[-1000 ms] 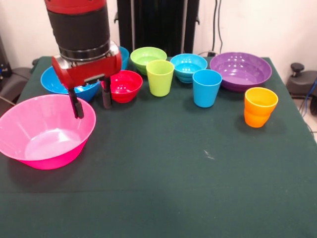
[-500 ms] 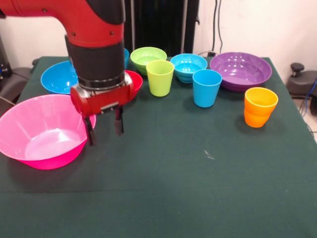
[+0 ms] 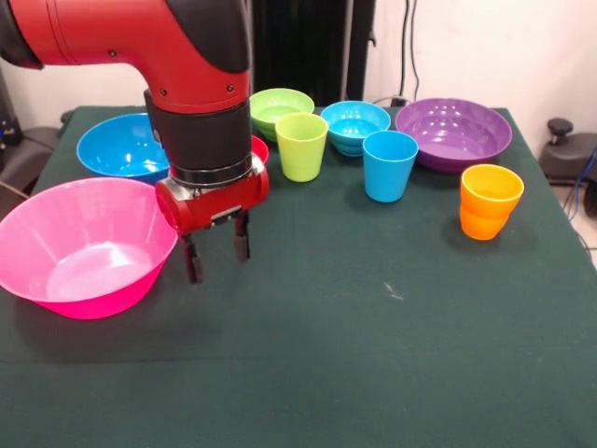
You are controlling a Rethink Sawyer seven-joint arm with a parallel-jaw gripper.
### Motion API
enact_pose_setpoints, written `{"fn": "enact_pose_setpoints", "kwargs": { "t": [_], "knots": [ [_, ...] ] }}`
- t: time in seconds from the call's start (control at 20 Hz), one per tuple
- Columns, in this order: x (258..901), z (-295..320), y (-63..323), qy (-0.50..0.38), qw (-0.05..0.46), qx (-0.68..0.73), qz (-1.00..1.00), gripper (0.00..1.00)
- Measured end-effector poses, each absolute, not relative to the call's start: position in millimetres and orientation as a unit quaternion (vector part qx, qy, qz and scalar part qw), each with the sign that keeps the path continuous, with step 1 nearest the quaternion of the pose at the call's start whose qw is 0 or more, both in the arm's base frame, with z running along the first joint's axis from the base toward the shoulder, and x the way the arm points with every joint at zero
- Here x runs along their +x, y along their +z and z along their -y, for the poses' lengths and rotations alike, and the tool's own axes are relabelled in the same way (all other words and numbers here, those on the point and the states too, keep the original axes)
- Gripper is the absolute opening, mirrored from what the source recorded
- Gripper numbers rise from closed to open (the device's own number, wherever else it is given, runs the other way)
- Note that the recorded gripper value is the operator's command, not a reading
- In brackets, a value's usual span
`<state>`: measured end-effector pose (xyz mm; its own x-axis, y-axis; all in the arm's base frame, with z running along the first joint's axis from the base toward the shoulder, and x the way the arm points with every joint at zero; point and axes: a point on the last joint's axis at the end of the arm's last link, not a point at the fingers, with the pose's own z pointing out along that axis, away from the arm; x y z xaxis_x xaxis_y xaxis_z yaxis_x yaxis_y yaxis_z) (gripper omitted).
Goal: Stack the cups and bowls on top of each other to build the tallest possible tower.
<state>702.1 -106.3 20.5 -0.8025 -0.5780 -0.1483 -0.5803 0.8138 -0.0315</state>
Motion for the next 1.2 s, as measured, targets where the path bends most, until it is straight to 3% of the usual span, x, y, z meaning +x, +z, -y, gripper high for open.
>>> {"fn": "enact_pose_setpoints", "kwargs": {
  "t": [0.85,1.2],
  "knots": [
    [674.6,155.0,84.4,-0.006,0.041,-0.28,-0.959,1.0],
    [642.9,152.5,74.3,0.014,0.003,-0.242,-0.97,1.0]
  ]
}}
